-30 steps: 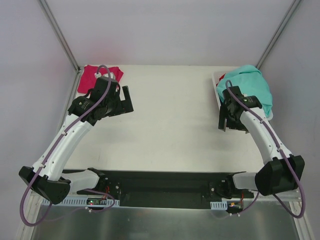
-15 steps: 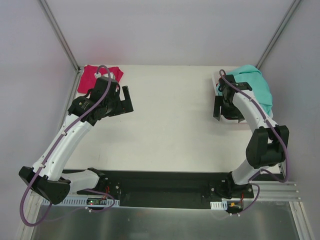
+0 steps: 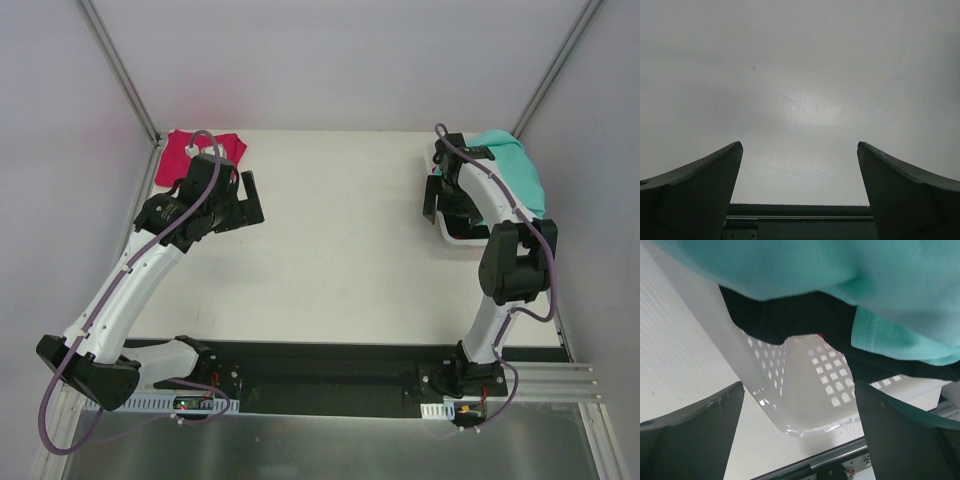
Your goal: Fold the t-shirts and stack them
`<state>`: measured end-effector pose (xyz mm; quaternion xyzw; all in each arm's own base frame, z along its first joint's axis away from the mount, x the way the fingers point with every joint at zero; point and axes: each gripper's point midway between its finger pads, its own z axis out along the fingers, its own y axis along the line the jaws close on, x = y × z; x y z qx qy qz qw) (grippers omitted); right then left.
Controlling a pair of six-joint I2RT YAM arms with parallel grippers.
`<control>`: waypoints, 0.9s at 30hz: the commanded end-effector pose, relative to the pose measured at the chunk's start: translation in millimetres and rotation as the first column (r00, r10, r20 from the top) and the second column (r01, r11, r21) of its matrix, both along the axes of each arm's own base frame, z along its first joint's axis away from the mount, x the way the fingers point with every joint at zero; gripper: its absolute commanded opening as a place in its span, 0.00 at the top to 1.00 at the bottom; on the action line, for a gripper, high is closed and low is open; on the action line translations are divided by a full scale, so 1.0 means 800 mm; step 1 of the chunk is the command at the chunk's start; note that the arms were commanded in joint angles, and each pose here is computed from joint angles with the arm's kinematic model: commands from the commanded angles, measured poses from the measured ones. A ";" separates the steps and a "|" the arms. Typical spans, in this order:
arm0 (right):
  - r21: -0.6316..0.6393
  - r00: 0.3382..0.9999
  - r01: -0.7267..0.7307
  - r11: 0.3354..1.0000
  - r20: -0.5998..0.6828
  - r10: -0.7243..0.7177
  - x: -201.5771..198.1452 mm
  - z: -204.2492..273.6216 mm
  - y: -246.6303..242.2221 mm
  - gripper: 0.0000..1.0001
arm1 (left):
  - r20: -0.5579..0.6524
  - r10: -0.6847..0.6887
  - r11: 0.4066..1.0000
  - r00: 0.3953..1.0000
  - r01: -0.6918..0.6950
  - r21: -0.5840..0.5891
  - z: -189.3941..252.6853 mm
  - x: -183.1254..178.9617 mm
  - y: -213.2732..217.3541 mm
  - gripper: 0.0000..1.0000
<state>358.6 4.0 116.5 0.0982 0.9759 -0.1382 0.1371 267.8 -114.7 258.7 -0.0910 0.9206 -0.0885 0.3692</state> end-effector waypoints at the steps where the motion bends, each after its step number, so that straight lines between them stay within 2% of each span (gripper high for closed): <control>1: 0.016 0.999 -0.003 1.000 0.040 0.002 0.023 0.018 0.000 0.04 | 0.018 0.009 0.999 1.000 -0.010 0.035 0.005 -0.009 0.012 0.01; 9: -0.028 0.998 0.029 0.999 0.053 -0.028 0.047 0.019 -0.017 0.04 | 0.003 0.016 0.999 1.000 -0.016 0.034 -0.004 -0.015 0.014 0.01; 11: -0.009 0.999 0.025 1.000 0.033 -0.025 0.052 0.008 -0.013 0.04 | 0.004 0.015 1.000 1.000 -0.015 0.027 -0.004 -0.019 0.015 0.01; 14: 0.056 0.998 -0.001 0.998 0.059 -0.002 0.052 0.023 0.009 0.04 | 0.006 0.013 0.999 1.000 -0.013 0.038 -0.005 -0.021 0.018 0.01; 18: 0.060 0.990 -0.039 0.997 0.138 0.030 0.029 0.077 0.030 0.04 | 0.006 0.012 0.999 1.000 -0.013 0.041 -0.003 -0.019 0.018 0.01; 22: 0.063 0.984 -0.057 0.996 0.172 0.045 -0.007 0.105 0.035 0.04 | -0.007 0.013 1.000 1.000 -0.013 0.016 -0.004 -0.018 0.011 0.01; 24: 0.059 0.986 -0.058 0.997 0.157 0.048 -0.032 0.102 0.034 0.04 | -0.010 0.012 1.000 1.000 -0.012 0.011 -0.006 -0.018 0.010 0.01; 25: 0.068 0.981 -0.049 0.996 0.189 0.036 -0.045 0.113 0.033 0.04 | -0.011 0.014 1.000 1.000 -0.014 0.012 -0.007 -0.018 0.010 0.01; 27: 0.074 0.988 -0.045 0.996 0.152 0.033 -0.070 0.095 0.034 0.04 | -0.006 0.017 1.000 1.000 -0.017 0.010 -0.009 -0.017 0.010 0.01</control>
